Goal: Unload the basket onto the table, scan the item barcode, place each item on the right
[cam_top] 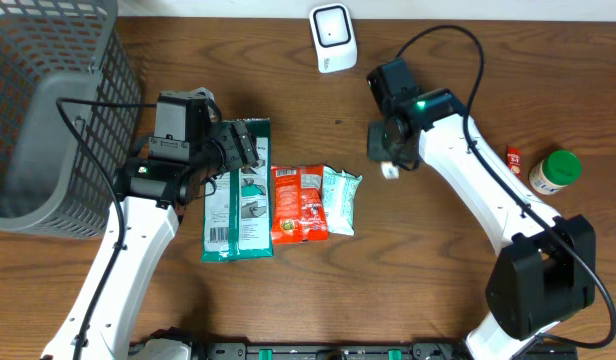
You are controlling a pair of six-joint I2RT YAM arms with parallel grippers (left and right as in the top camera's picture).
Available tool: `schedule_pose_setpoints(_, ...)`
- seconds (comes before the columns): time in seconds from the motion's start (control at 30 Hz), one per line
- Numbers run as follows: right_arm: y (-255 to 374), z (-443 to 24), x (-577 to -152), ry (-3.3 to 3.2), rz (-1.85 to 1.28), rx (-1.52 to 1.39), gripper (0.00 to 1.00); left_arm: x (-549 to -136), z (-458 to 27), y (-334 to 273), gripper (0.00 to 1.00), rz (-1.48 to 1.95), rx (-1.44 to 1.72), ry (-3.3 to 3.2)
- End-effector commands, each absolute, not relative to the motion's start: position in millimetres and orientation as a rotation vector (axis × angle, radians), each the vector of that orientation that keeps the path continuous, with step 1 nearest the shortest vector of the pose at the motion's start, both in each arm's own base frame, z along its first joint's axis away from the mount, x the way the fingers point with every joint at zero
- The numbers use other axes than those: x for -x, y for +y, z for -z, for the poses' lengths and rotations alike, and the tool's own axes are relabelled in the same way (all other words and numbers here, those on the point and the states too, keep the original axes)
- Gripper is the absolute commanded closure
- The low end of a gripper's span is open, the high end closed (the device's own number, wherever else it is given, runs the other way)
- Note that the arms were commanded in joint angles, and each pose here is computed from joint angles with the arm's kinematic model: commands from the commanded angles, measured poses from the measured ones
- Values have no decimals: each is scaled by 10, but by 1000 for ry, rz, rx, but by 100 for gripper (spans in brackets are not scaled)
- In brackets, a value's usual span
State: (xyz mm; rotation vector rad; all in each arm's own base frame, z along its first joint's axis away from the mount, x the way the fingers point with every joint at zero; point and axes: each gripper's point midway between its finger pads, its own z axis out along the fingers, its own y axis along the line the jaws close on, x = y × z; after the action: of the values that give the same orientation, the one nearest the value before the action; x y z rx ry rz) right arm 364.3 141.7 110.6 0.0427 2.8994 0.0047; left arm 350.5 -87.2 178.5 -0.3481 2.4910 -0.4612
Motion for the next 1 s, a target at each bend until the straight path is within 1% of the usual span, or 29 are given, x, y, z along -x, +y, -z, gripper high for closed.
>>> schedule_pose_setpoints(0.0,1413,-1019,-3474,2971,-26,241,84,-3524,-1811,-858,14,452,331,2484)
schedule_pose_setpoints(0.17,1376,-775,-3341,3020,-52,244,85,-3524,-1811,-858,13,452,331,2484)
schedule_pose_setpoints(0.33,1402,-470,-3320,3004,-123,230,87,-3524,-1811,-858,13,452,331,2484)
schedule_pose_setpoints(0.53,1356,-263,-3300,2986,-131,214,81,-3524,-1811,-858,14,452,331,2484)
schedule_pose_setpoints(0.57,1352,-249,-3287,2989,-129,215,78,-3524,-1811,-858,14,452,331,2484)
schedule_pose_setpoints(0.6,1349,-240,-3280,2991,-128,215,73,-3524,-1811,-858,13,452,331,2484)
schedule_pose_setpoints(0.63,1346,-236,-3275,2992,-127,215,62,-3524,-1811,-858,14,452,331,2484)
schedule_pose_setpoints(0.67,1346,-236,-3275,2992,-127,215,50,-3524,-1811,-858,14,452,331,2484)
schedule_pose_setpoints(0.7,1346,-237,-3278,2991,-127,215,46,-3524,-1811,-858,13,452,331,2484)
schedule_pose_setpoints(0.83,1348,-368,-3320,2973,-162,203,44,-3524,-1811,-858,14,452,331,2484)
schedule_pose_setpoints(0.97,1327,-677,-3424,2904,-227,164,37,-3523,-1810,-858,14,451,331,2485)
